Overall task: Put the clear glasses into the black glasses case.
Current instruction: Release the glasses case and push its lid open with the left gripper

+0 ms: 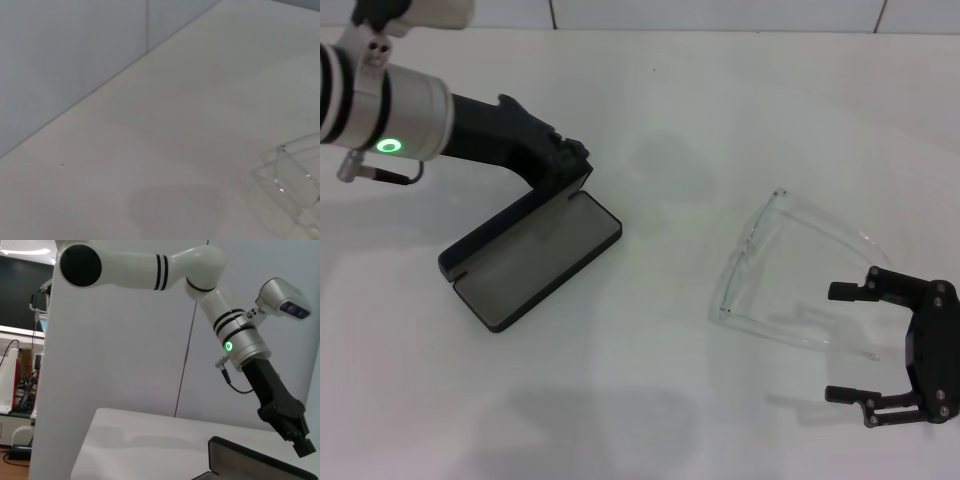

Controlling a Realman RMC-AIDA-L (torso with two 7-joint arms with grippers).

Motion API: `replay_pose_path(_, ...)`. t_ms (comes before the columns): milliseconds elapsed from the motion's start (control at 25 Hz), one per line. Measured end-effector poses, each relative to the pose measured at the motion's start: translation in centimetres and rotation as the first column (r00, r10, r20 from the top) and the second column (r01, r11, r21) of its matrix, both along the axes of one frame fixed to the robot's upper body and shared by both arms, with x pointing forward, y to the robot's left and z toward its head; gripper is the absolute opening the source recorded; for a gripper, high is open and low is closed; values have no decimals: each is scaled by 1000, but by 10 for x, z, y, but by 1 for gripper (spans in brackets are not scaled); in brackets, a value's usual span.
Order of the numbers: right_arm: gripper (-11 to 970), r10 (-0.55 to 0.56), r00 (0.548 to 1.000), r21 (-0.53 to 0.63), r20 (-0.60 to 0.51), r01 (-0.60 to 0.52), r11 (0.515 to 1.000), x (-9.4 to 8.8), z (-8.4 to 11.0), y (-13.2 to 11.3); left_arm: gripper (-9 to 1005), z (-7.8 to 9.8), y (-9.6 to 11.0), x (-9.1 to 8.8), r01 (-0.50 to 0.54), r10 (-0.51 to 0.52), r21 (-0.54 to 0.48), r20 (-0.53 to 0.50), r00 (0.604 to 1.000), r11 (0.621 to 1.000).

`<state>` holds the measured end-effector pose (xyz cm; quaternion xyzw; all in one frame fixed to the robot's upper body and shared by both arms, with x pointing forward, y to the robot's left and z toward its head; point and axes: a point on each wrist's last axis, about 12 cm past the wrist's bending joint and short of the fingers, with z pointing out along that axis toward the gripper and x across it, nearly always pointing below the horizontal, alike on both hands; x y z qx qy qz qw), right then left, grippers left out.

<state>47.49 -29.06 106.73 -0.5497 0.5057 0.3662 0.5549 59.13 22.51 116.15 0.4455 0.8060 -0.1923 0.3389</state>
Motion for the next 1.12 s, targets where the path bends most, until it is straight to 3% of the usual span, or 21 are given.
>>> replay_pose_path(120,873,-11,1000,2,-4,11,1000,-3,-1,-2,87,2,-8,-1,22,-21,12,-10,1000,1000)
replay_pose_path(360,873,-15,1000,1,2,15,1000,-5,-3,-3,44,11,-8,-7,-45,46,64,-15,999,997)
replay_pose_path(560,873,-7,1000,1,4,7,1000,-3,-2,-1,226,9,-6,-18,-62,63,145,-5,998,987)
replay_pose_path(680,873,-3,1000,0,8,3,1000,-2,-1,0,428,3,-4,-22,-81,86,192,-20,996,978)
replay_pose_path(880,873,0,1000,1,13,0,1000,-1,-1,2,664,-4,2,-22,-120,130,230,-32,991,966)
replay_pose_path(1120,873,2,1000,1,16,-2,1000,0,-1,3,756,-9,6,-23,-137,151,245,-37,988,960)
